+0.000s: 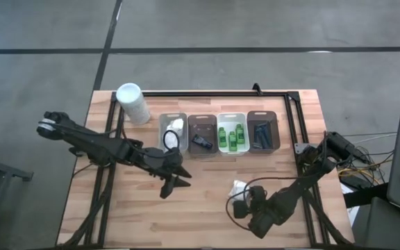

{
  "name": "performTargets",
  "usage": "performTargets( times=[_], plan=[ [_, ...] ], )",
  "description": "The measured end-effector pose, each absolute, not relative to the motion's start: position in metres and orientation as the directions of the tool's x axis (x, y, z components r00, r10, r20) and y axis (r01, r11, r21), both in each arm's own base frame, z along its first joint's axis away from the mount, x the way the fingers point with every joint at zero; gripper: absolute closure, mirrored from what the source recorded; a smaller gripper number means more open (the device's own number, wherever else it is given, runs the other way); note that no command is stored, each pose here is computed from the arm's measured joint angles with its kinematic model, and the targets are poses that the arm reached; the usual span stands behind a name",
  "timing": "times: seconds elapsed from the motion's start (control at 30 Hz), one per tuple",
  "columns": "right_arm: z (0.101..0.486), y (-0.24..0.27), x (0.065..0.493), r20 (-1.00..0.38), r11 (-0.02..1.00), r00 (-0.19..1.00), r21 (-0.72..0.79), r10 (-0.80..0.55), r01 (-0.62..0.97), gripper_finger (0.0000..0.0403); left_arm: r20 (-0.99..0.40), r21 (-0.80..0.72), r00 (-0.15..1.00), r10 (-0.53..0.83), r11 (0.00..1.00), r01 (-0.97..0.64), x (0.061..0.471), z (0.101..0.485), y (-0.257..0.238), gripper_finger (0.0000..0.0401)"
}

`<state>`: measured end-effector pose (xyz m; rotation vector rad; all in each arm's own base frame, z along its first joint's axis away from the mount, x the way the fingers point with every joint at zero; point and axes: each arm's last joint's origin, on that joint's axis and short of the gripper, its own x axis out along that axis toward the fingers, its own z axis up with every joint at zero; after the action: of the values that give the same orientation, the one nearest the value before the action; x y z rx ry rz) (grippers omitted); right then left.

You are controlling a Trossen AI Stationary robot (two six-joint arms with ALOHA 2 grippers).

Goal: Pick & Place Travel size toiletries
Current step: Put the cotton pack into the gray bin

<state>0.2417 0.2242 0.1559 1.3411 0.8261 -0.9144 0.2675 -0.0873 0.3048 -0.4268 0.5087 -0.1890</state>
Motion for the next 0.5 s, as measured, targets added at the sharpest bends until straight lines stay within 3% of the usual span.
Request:
performTargets(
  times=[0.27, 0.5],
  plan=[
    [0.158, 0.222, 0.247, -0.883, -0.014, 0.465, 0.466, -0.064, 0.884, 0.0128, -0.436, -0.424, 0.863, -0.255, 0.904, 0.054, 0.267, 0.304, -0.088, 0.0238],
    [0.152, 0.213, 0.246, -0.888, -0.015, 0.447, 0.451, -0.106, 0.892, 0.0119, -0.435, -0.391, 0.874, -0.217, 0.920, 0.034, 0.267, 0.304, -0.087, 0.0238]
  ],
)
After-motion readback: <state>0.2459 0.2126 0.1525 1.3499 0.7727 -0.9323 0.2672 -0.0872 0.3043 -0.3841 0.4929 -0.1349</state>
